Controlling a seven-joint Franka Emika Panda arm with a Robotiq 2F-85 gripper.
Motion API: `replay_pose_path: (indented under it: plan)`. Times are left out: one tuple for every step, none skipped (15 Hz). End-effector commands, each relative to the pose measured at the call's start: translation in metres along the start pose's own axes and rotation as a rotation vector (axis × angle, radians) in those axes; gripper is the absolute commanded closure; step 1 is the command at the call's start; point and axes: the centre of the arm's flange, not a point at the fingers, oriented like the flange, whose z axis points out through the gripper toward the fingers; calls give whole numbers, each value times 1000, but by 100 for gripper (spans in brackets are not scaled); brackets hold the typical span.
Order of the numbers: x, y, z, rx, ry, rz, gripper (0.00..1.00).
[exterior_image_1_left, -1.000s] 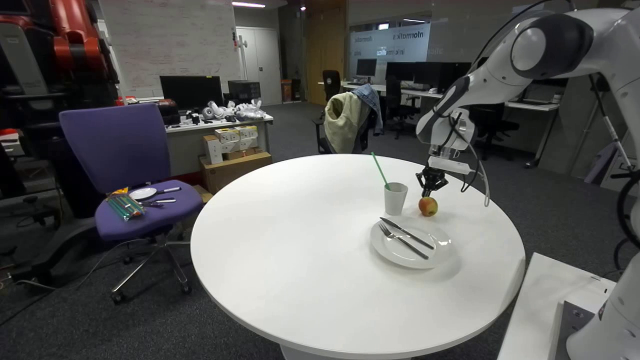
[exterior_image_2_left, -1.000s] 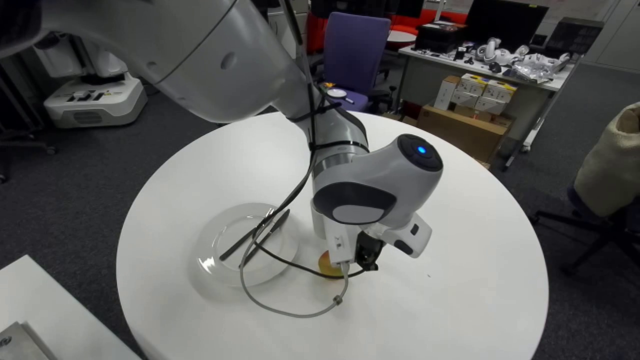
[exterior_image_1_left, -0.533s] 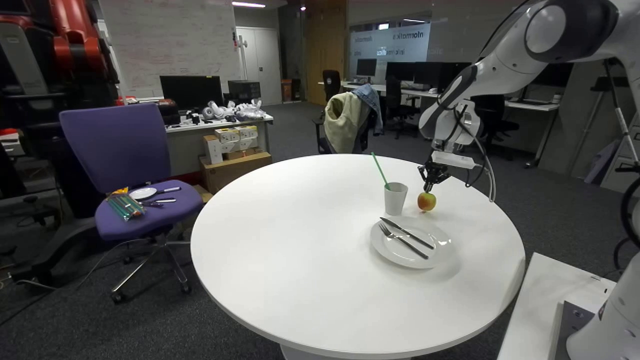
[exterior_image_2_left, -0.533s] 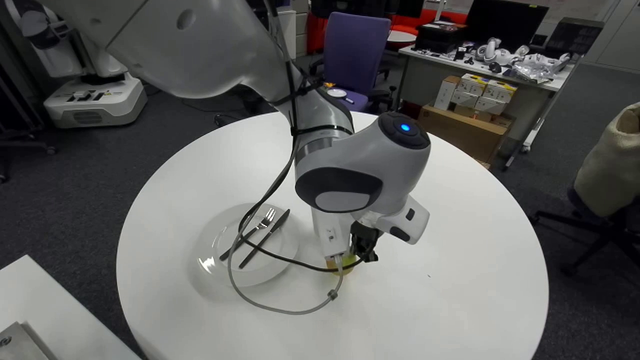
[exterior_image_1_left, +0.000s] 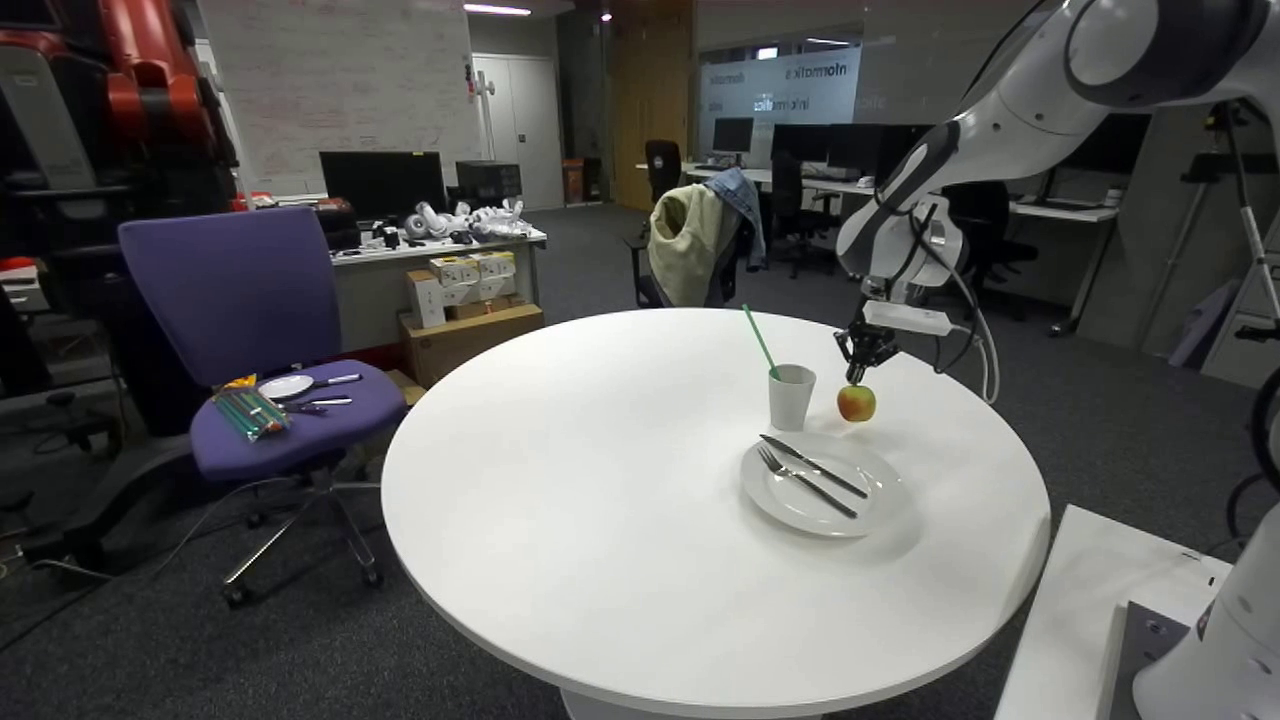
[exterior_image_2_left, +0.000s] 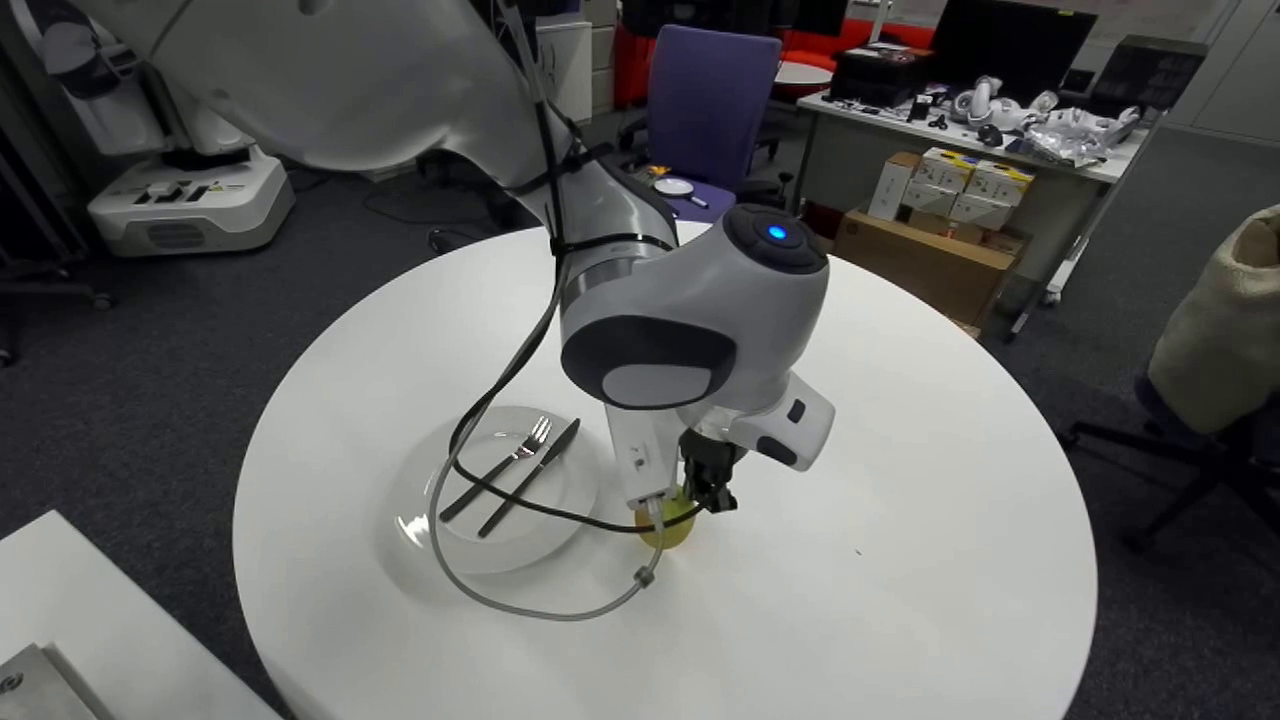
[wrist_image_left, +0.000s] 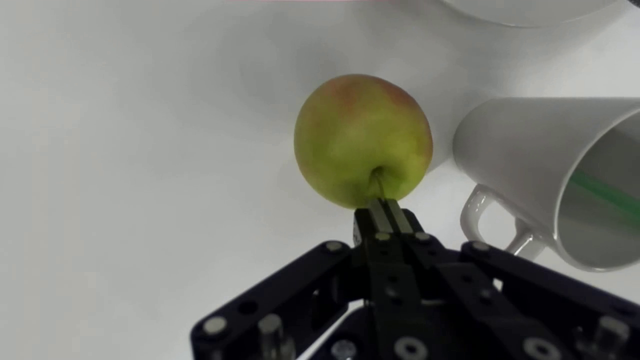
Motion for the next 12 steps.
replay_pose_path:
  plan:
    - [-24, -5, -9, -26, 29, -40, 100]
    - [-26, -8, -5, -32, 26, -48, 100]
    - [-28, -11, -2, -39, 24, -59, 100]
    - [-31, -14, 2, -45, 23, -68, 100]
    - [-34, -17, 5, -50, 18, -78, 100]
    - [-36, -19, 8, -55, 16, -86, 100]
    - [-38, -20, 10, -58, 13, -92, 100]
    - [-39, -22, 10, -61, 19, -99, 100]
    - [-39, -22, 10, -61, 25, -103, 100]
    - [-40, -22, 10, -62, 29, -106, 100]
    - [-40, -22, 10, -64, 33, -109, 100]
    - [-41, -22, 10, -66, 35, -111, 100]
